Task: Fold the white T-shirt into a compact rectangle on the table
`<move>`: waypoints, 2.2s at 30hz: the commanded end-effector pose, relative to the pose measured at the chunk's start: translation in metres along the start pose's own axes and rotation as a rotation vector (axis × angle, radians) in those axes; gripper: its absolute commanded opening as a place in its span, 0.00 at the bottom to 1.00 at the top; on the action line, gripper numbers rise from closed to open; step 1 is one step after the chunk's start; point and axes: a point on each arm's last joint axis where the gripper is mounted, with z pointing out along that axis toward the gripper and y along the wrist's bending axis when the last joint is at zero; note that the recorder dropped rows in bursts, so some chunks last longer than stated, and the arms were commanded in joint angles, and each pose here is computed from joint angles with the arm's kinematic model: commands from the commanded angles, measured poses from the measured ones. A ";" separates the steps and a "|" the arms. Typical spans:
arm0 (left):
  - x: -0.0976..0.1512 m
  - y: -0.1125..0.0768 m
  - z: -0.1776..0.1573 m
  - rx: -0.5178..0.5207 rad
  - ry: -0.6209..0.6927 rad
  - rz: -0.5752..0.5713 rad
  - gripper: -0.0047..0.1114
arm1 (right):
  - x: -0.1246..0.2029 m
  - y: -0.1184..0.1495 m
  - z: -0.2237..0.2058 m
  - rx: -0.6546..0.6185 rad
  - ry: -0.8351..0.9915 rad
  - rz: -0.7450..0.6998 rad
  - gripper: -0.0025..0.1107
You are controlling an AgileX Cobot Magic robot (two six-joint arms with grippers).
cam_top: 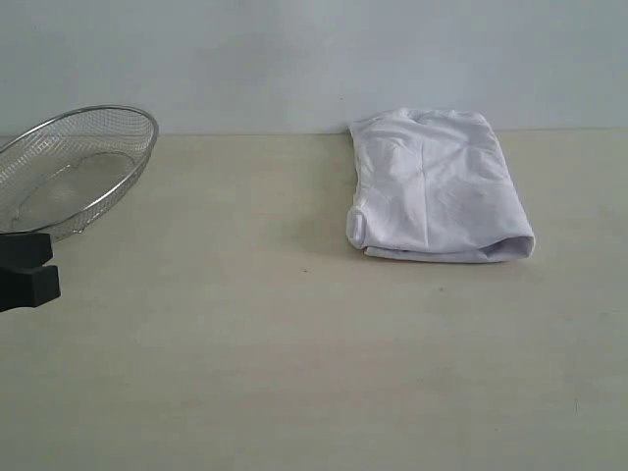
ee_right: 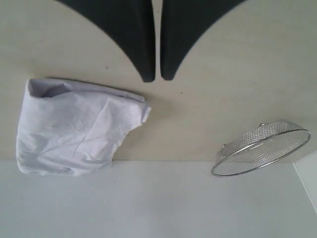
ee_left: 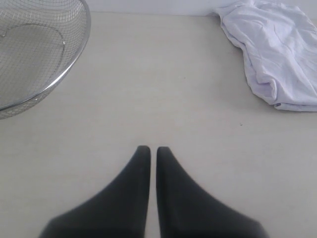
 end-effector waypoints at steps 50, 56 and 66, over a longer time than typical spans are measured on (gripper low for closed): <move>0.000 0.001 -0.001 -0.010 -0.011 -0.010 0.08 | 0.032 -0.023 -0.001 0.214 0.082 -0.064 0.02; 0.000 0.001 -0.001 -0.010 -0.011 -0.008 0.08 | 0.032 -0.023 -0.001 0.214 0.082 -0.064 0.02; 0.000 0.001 -0.001 -0.010 -0.011 -0.008 0.08 | 0.032 -0.023 -0.001 0.213 0.082 -0.071 0.02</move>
